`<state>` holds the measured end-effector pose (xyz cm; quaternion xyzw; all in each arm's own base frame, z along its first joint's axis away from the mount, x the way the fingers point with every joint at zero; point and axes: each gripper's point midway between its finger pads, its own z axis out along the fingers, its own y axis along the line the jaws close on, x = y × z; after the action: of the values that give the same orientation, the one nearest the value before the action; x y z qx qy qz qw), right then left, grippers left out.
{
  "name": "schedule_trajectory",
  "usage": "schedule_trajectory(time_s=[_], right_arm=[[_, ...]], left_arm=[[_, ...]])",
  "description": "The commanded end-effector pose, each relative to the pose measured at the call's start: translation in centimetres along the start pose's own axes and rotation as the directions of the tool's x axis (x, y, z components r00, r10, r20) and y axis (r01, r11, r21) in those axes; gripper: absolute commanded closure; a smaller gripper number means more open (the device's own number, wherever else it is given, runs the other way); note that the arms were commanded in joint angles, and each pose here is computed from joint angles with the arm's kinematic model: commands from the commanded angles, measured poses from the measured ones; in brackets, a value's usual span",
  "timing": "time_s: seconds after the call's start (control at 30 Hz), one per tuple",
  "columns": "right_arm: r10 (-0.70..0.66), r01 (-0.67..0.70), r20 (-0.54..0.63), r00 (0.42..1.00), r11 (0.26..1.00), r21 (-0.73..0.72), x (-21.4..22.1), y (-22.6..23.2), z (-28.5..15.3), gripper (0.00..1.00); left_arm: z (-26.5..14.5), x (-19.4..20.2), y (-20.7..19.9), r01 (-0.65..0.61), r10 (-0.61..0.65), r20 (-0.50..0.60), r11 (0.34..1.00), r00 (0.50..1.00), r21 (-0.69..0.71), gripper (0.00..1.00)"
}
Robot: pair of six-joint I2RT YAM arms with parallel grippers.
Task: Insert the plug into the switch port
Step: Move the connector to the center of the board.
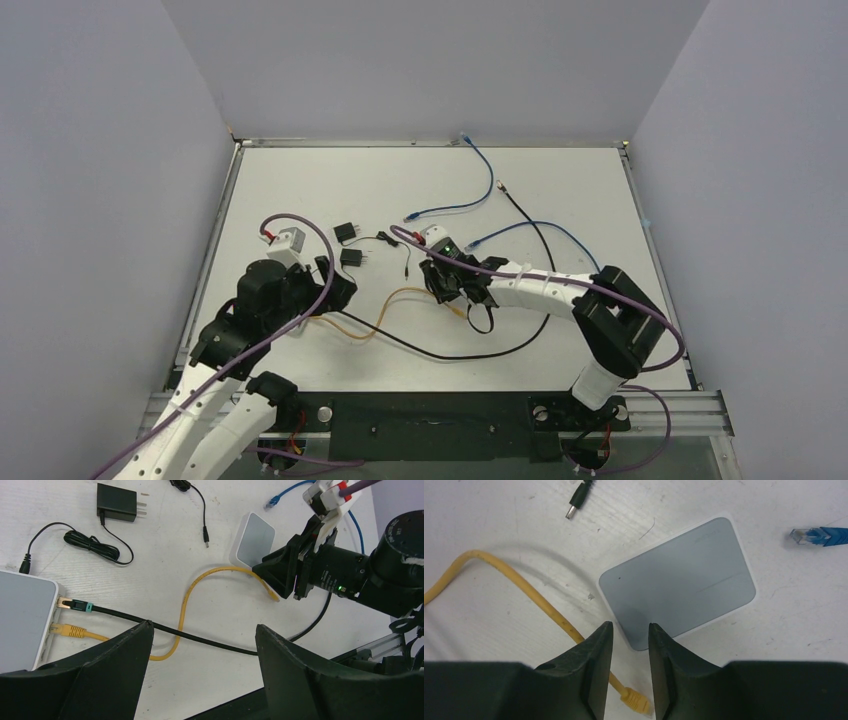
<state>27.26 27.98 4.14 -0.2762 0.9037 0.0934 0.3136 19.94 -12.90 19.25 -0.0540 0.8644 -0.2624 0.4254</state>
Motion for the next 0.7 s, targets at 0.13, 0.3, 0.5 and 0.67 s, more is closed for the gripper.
schedule_trajectory(time_s=[0.13,0.3,0.5,0.67], right_arm=[[-0.008,0.007,0.074,0.997,1.0,0.007,-0.3,2.7,-2.3,0.71],[-0.016,0.021,0.07,0.997,0.997,-0.071,-0.2,6.1,-2.8,0.72],[-0.04,0.049,0.051,0.998,0.982,-0.183,-0.4,11.4,-2.3,0.72],[-0.07,0.082,0.051,0.996,0.956,-0.283,-1.6,16.9,-1.6,0.73]], left_arm=[[-1.1,-0.8,-0.9,0.018,-0.02,0.044,0.999,0.999,0.049,0.28],[-1.2,-0.7,-1.0,0.017,-0.02,0.043,0.998,0.999,0.058,0.28],[-1.5,-0.8,-1.0,0.019,-0.022,0.054,0.998,0.998,0.06,0.28],[-2.0,-1.4,-0.2,0.038,-0.039,0.092,0.999,0.995,0.011,0.28]])
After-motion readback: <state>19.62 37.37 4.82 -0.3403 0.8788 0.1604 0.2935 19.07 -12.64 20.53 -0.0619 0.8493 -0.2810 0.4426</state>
